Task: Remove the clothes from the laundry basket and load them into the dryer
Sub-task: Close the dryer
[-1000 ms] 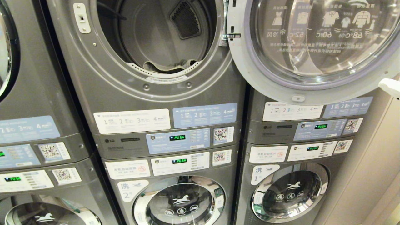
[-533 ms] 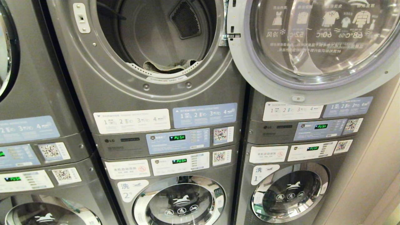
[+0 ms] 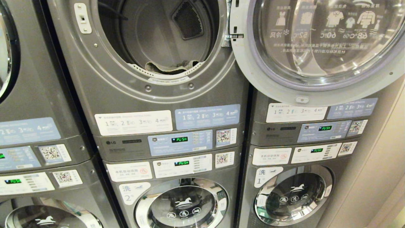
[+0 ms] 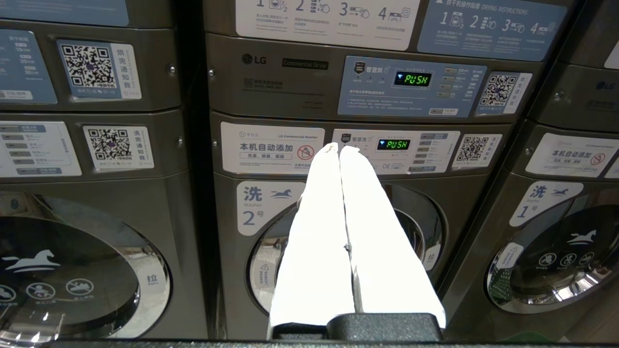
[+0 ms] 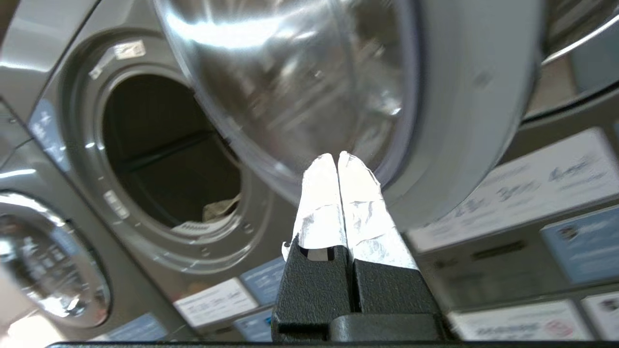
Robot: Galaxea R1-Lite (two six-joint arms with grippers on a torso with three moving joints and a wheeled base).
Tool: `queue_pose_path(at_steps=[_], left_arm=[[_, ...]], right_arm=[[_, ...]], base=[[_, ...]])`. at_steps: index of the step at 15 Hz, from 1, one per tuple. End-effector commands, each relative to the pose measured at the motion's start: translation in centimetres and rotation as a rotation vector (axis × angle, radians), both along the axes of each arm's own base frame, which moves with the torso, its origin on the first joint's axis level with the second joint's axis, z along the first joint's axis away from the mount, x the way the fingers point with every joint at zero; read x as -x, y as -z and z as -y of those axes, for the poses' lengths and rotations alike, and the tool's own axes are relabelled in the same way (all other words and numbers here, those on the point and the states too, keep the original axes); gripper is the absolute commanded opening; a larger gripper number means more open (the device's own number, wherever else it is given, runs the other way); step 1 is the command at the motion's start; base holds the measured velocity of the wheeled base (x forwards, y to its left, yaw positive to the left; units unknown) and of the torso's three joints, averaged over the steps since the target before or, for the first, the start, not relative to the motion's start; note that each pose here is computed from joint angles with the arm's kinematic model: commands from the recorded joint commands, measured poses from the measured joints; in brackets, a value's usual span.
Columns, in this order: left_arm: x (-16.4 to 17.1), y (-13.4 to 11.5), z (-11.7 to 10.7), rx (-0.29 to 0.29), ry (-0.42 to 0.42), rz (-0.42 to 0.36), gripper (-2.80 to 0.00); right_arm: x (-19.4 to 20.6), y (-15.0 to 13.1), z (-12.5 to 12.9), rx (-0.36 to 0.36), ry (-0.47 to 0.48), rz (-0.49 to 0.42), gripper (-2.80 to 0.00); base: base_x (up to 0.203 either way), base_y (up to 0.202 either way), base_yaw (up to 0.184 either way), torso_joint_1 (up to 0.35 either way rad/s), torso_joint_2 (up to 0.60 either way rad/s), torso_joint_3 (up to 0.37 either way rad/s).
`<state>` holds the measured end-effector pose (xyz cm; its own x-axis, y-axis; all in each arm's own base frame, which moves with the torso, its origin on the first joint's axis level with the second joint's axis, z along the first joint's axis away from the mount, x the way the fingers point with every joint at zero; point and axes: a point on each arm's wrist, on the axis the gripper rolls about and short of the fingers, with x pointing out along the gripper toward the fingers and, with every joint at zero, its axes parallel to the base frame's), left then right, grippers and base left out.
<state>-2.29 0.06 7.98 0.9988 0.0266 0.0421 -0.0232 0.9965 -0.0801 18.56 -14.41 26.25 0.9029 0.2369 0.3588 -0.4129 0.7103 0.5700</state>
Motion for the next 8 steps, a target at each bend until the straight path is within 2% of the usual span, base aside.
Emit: queue_pose_path(at_steps=[1,4,8], left_arm=[[-0.1,0.4,0.0,0.001,-0.001,-0.013,-2.8],[-0.1,0.4,0.0,0.001,-0.001,-0.013,-2.8],[-0.1,0.4,0.0,0.001,-0.001,-0.011,-2.8]], right_arm=[[1.3,-0.1,-2.5,0.007,-0.056,0.011,-2.8],[2.4,1.8,-4.2,-0.031,-0.083,-0.04,-2.8],[5.9,2.9,-6.9,-0.029,-0.083,-0.041,-2.8]], base=[[0.0,0.0,0.0,0.0,0.0,0.0],[0.0,0.0,0.0,0.0,0.0,0.0],[0.0,0.0,0.0,0.0,0.0,0.0]])
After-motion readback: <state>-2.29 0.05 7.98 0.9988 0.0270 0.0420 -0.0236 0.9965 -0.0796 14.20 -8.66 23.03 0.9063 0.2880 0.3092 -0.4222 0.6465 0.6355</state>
